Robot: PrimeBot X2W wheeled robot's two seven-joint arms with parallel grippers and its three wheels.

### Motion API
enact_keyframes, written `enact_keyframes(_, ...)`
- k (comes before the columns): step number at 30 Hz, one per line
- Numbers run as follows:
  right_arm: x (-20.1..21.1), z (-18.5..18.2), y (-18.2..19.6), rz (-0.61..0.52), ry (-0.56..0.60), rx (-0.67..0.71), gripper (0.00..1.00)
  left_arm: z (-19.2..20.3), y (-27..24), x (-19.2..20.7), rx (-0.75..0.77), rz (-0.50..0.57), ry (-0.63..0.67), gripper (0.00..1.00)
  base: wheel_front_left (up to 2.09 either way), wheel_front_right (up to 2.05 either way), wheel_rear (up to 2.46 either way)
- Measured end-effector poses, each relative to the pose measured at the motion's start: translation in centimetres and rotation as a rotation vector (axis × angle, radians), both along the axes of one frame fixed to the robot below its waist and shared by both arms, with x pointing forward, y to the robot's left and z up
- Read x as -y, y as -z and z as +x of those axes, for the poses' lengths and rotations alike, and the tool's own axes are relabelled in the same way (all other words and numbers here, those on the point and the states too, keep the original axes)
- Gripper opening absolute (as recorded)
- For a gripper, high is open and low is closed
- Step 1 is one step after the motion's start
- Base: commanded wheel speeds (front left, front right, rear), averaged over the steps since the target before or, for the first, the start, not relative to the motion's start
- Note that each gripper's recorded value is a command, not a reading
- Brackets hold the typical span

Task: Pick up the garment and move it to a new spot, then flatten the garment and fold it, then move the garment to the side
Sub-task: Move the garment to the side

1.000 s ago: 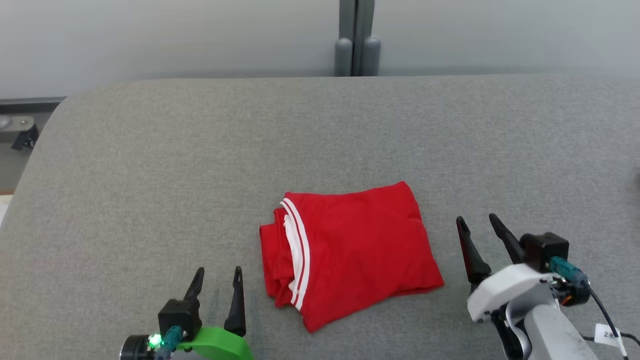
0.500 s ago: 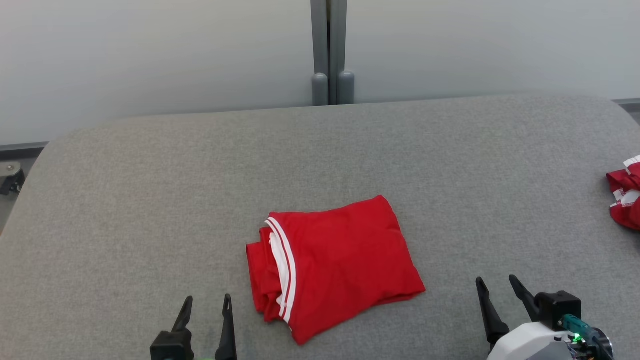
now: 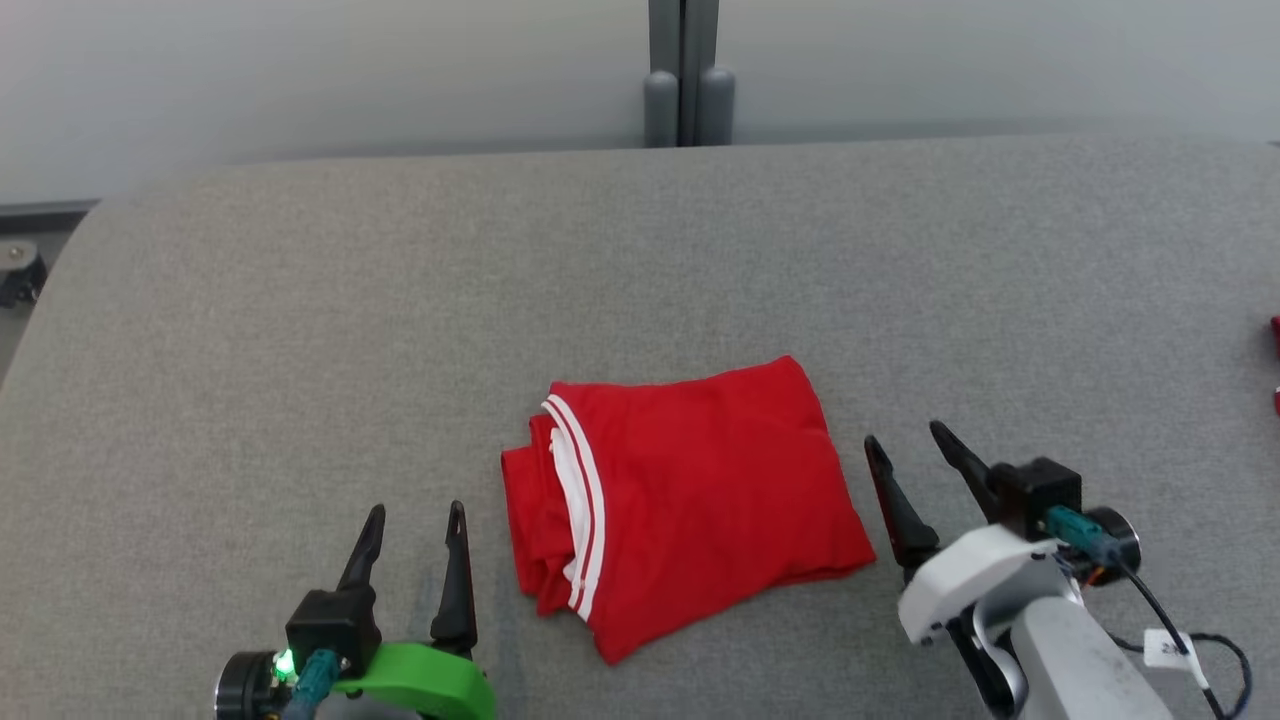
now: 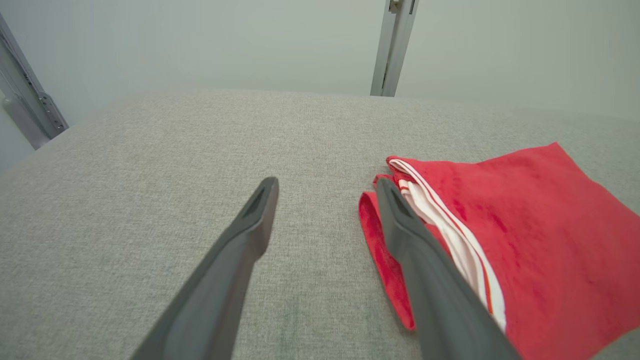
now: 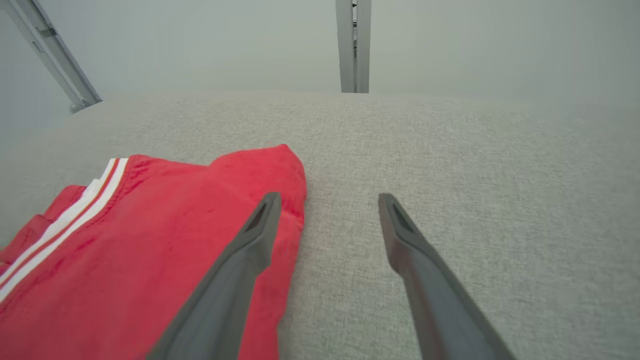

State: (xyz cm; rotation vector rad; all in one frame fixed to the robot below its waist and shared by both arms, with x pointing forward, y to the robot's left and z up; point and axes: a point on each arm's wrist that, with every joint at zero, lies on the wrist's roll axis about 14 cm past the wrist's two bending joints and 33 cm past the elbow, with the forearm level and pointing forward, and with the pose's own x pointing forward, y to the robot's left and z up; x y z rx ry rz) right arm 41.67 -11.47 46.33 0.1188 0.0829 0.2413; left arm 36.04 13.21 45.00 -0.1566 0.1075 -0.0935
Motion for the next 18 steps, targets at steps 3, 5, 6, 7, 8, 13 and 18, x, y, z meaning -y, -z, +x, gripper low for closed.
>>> enact_keyframes(3,-3.1,2.3,0.9,-0.021,-0.096,-0.026,1.0,1.3,0.5,0.2,-0.014,-0.007,0.009,1.0,0.0,0.0,0.0)
enact_keyframes(5,-4.2,3.1,2.2,-0.046,-0.136,-0.064,1.0,1.9,0.8,0.2,-0.021,-0.007,0.009,1.0,0.0,0.0,0.0)
enact_keyframes(6,-4.5,3.2,3.0,-0.058,-0.146,-0.089,1.0,2.1,0.9,0.1,-0.023,-0.008,0.008,1.0,0.0,0.0,0.0)
enact_keyframes(7,-4.7,3.2,4.3,-0.071,-0.157,-0.128,1.0,2.2,1.0,0.0,-0.026,-0.01,0.005,1.0,0.0,0.0,0.0)
enact_keyframes(8,-4.8,3.0,5.4,-0.081,-0.166,-0.164,1.0,2.4,1.1,-0.1,-0.029,-0.01,0.002,1.0,0.0,0.0,0.0)
enact_keyframes(13,-5.9,3.2,8.2,-0.1,-0.203,-0.249,0.0,2.4,1.8,-0.8,-0.052,-0.009,-0.022,1.0,0.0,0.0,0.0)
enact_keyframes(18,-5.3,3.3,8.7,-0.076,-0.173,-0.267,0.0,2.8,2.0,-0.6,-0.054,-0.014,-0.022,1.0,0.0,0.0,0.0)
